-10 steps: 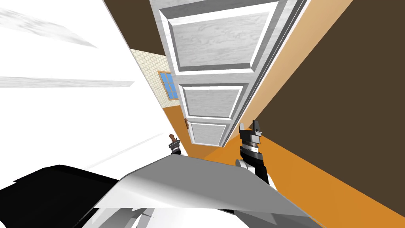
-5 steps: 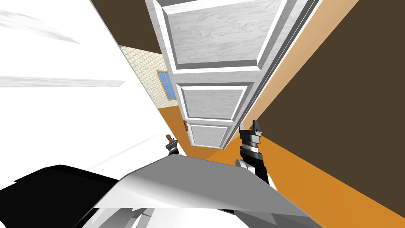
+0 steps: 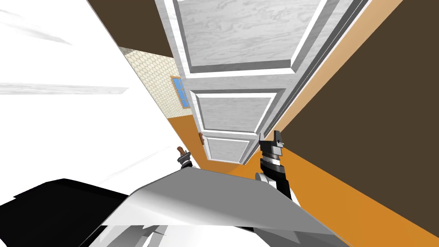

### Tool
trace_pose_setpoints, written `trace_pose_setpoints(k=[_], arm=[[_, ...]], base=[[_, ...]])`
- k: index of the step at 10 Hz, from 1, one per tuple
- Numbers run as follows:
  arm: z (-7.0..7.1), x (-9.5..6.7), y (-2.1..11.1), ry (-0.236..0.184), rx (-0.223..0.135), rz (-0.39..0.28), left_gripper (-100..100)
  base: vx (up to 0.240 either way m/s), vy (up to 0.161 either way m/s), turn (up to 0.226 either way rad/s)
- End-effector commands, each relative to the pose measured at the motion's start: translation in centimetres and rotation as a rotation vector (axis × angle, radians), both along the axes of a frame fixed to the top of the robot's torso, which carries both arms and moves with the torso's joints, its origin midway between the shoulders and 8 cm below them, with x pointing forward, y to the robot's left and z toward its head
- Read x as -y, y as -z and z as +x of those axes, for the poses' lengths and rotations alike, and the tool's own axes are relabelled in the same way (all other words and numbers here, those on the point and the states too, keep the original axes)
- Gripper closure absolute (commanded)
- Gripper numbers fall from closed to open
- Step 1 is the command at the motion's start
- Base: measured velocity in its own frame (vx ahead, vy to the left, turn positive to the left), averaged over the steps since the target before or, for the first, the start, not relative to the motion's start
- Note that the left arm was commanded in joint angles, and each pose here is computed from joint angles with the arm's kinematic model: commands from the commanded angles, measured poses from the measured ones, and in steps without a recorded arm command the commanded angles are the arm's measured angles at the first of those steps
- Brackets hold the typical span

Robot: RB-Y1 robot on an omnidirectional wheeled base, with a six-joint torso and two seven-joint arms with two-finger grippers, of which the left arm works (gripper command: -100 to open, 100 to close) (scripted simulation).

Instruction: Push the door open

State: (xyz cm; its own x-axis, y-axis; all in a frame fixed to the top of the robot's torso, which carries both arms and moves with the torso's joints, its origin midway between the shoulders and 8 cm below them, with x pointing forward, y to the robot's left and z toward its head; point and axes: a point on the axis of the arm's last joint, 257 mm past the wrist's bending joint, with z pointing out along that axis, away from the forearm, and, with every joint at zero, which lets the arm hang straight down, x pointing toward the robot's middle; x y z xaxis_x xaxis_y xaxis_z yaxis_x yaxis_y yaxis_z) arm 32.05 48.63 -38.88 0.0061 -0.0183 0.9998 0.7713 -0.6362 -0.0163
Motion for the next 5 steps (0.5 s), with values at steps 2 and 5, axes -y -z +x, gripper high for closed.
trace_pose_setpoints(k=[2, 5], arm=[[-1.6, -2.1, -0.1, -0.054, -0.001, 0.006, 100], [-2.6, -3.1, 0.0, -0.091, 0.003, -0.005, 100]], base=[[0.098, 0.024, 0.035], [0.125, 0.023, 0.060]])
